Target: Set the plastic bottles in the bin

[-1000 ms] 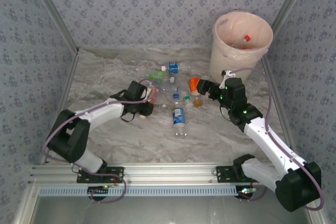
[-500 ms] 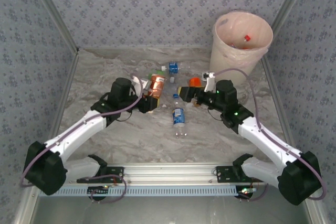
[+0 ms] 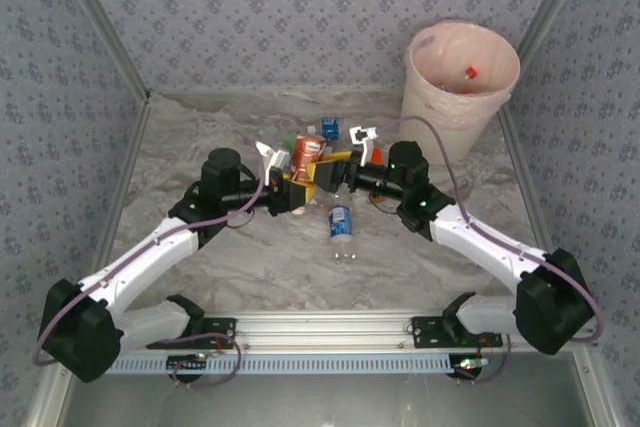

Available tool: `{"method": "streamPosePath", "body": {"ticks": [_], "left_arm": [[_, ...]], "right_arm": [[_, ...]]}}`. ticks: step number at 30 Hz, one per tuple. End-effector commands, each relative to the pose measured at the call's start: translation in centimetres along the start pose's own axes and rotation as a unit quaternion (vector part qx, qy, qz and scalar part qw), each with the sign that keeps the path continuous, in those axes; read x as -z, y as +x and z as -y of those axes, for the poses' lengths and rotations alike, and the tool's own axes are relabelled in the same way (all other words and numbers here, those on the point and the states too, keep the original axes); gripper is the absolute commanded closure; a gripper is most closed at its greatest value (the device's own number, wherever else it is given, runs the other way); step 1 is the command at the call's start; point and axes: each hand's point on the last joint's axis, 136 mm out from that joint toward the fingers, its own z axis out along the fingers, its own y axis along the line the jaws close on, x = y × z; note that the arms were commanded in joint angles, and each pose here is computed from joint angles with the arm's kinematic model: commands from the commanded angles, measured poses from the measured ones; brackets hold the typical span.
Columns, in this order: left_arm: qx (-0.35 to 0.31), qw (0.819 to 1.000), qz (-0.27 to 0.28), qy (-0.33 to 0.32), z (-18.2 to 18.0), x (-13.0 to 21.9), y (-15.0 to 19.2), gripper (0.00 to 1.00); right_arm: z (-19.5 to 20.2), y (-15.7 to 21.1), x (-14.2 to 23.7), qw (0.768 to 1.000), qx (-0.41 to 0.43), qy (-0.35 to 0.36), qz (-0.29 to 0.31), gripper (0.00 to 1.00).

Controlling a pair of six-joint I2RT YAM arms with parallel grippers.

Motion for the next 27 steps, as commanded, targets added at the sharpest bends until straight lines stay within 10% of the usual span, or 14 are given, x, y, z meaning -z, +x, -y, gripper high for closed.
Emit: {"method": "streamPosePath", "body": {"ticks": [1,15,22,27], "left_arm": [[-0.017,0.999,0.006,0.039,1.5,-0.4,-0.3,0.74],[-0.013,0.999,-0.004,0.032,0.9,-1.3,0.1,0.69],[0.007,0.999,0.018,-0.037,-1.5,-0.9,-0.5,0.08],[-0.017,0.997,0.063,-0.044,-0.7,0.2,-2.2,0.02]], "right_arm": [[-3.3,-2.4,-0.5,0.998,0.023,-0.059,0.026,0.0],[-1.9,-2.4,-1.4,0.999,0.005,-0.039,0.036,0.38],[1.3,-2.5,-0.9,0.999,0.017,0.012,0.037,0.5],[3.9,-6.4,1.0,0.995,0.019,0.081,0.059,0.52]]}}
